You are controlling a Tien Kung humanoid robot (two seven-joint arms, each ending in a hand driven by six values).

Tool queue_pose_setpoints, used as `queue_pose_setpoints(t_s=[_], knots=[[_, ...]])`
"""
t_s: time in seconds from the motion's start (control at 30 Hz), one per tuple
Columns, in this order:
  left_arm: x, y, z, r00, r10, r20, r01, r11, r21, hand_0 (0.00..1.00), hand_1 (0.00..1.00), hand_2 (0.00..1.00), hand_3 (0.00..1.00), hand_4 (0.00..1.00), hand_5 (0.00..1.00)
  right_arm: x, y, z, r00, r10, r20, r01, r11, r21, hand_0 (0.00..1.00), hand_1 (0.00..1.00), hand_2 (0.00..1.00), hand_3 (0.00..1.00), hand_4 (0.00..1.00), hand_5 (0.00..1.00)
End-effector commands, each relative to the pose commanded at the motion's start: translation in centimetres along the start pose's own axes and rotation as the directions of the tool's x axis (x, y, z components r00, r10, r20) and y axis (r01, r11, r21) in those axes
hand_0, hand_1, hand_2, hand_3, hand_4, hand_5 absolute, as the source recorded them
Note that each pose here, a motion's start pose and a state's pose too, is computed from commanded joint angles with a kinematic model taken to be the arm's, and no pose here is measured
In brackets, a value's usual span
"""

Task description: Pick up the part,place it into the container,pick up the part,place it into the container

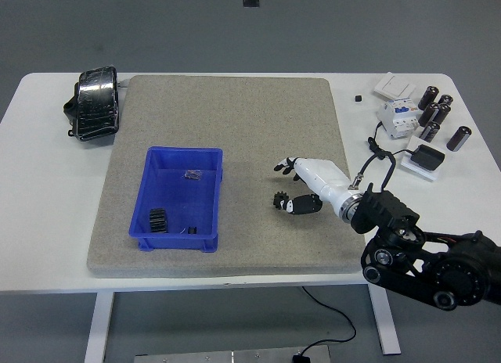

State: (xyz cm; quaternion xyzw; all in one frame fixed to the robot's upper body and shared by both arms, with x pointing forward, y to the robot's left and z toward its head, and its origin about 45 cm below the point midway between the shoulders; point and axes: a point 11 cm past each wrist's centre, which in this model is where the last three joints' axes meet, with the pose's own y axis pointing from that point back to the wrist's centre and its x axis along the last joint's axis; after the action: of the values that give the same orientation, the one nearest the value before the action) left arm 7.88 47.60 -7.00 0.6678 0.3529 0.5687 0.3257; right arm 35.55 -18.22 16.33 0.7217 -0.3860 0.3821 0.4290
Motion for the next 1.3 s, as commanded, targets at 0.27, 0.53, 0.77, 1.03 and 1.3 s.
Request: queue_pose_setpoints(t_s=[0.27,0.53,0.77,1.03,1.3], knots=[[0.2,0.1,0.2,1.000,0.003,0.000,-0.003,1.000,-0.004,0.661,0.640,0.582,0.545,0.652,0.632,0.0,-0.4,-0.7,0.998,-0.042,-0.046,0.043,0.999,0.009,0.490,0.607,0.692,0.726,0.721,0.274],[0.2,0.1,0.3,1.000,0.004,0.000,-0.004,1.000,-0.004,0.661,0.640,0.582,0.545,0.650,0.632,-0.5,-0.4,-0.5,0.996,-0.082,-0.026,0.082,0.997,-0.008,0.478,0.601,0.695,0.719,0.707,0.294],[0.2,0.1,0.4,1.000,0.006,-0.002,-0.006,1.000,-0.008,0.660,0.640,0.582,0.545,0.642,0.633,-1.0,-0.6,-0.1,0.995,-0.099,-0.014,0.099,0.995,-0.028,0.473,0.601,0.695,0.713,0.684,0.308],[0.2,0.1,0.4,1.000,0.008,-0.002,-0.008,1.000,-0.006,0.660,0.640,0.582,0.544,0.640,0.634,-1.5,-0.5,0.0,0.994,-0.110,-0.010,0.110,0.993,-0.034,0.455,0.581,0.679,0.703,0.655,0.302],[0.3,0.1,0.4,1.000,0.009,-0.004,-0.009,1.000,-0.006,0.660,0.640,0.582,0.544,0.638,0.635,-1.9,-0.4,-0.1,0.993,-0.117,0.006,0.117,0.993,-0.028,0.436,0.559,0.634,0.686,0.600,0.279]])
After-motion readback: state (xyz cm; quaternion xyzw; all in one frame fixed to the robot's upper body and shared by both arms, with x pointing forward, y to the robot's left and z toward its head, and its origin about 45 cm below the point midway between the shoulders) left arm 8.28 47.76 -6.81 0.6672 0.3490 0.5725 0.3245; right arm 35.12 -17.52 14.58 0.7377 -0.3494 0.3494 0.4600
